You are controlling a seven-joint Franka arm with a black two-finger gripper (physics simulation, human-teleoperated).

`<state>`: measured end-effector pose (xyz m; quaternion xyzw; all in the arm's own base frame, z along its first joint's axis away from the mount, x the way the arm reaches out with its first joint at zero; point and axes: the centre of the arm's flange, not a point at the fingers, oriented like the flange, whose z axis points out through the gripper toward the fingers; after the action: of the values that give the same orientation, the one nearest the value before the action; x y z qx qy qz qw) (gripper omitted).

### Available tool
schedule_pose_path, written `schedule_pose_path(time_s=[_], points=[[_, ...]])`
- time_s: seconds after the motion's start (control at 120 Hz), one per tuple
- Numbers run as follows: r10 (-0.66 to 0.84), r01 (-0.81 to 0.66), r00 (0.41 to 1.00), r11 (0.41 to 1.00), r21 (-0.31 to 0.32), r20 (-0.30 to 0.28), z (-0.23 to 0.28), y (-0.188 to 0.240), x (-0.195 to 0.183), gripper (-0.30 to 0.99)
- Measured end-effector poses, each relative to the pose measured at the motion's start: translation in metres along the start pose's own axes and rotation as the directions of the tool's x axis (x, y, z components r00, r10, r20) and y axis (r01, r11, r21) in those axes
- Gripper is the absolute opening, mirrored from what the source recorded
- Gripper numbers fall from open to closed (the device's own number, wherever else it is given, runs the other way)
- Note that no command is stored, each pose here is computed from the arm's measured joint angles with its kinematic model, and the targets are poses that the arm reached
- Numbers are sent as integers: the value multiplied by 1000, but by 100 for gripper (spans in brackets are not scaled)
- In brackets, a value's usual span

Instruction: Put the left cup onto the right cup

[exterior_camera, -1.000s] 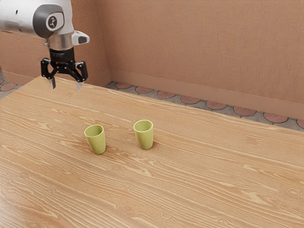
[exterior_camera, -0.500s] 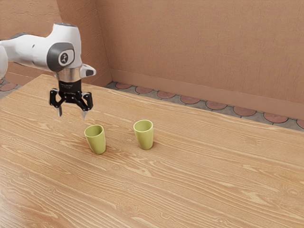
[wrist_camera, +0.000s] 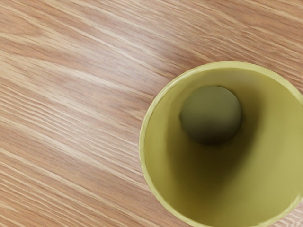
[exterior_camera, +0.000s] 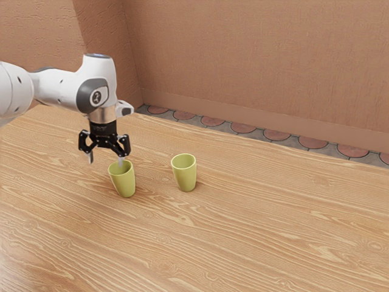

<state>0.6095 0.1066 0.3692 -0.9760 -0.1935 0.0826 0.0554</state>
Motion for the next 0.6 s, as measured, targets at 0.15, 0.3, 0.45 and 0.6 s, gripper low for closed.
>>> schedule_pose_path(time_s=[0.15,0.3,0.45,0.6], points=[[20,-20,1000,1000,-9,-22,-4,15,-1,69],[36,-37,999,999,-18,-39,-6,26,-3,69],[61,-62,997,998,-25,-44,-1,44,-4,69],[70,-72,997,997,-28,-40,8,54,-4,69]])
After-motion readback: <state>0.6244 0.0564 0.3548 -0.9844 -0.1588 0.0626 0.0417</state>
